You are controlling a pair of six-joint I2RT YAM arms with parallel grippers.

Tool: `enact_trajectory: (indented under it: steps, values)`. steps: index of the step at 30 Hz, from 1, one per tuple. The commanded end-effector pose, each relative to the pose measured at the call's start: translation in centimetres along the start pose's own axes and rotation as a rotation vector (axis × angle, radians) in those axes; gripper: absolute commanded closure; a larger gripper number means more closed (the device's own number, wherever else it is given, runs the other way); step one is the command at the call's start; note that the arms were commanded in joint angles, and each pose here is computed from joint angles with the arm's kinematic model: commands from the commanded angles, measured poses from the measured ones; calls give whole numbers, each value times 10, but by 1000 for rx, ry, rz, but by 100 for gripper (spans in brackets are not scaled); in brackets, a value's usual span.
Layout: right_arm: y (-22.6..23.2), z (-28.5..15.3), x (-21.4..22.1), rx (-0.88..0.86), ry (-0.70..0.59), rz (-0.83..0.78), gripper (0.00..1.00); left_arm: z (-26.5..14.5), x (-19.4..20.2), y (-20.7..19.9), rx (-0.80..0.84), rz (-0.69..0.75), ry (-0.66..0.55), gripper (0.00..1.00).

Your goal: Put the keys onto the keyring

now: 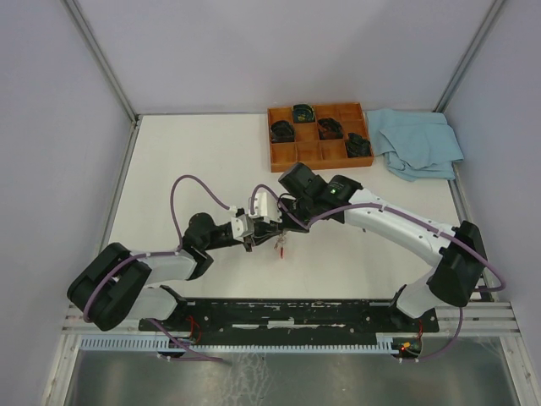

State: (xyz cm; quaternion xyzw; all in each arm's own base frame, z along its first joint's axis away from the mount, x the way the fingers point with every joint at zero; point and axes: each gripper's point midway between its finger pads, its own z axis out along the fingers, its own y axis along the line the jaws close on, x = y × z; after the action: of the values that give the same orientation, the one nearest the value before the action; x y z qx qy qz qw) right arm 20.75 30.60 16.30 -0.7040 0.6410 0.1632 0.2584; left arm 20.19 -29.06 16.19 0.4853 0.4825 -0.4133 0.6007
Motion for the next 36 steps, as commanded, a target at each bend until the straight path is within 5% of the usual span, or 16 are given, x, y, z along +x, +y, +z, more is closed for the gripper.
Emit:
enact_trajectory:
  steps: [1,9,19,28,36]
  values:
    - [-3,-14,-29,33,-117,-83,99,1,0,5,-23,-3,13,82]
    - [-3,-12,-28,35,-117,-85,97,3,-8,5,-19,2,-17,97]
    - [-4,-34,-32,53,-338,-28,73,-7,-20,10,-109,4,-126,97]
    - [-18,-35,-21,108,-606,6,66,-6,-29,9,-106,5,-186,97]
    - [-10,-22,-25,24,-668,-46,66,-5,-35,5,-77,26,-198,97]
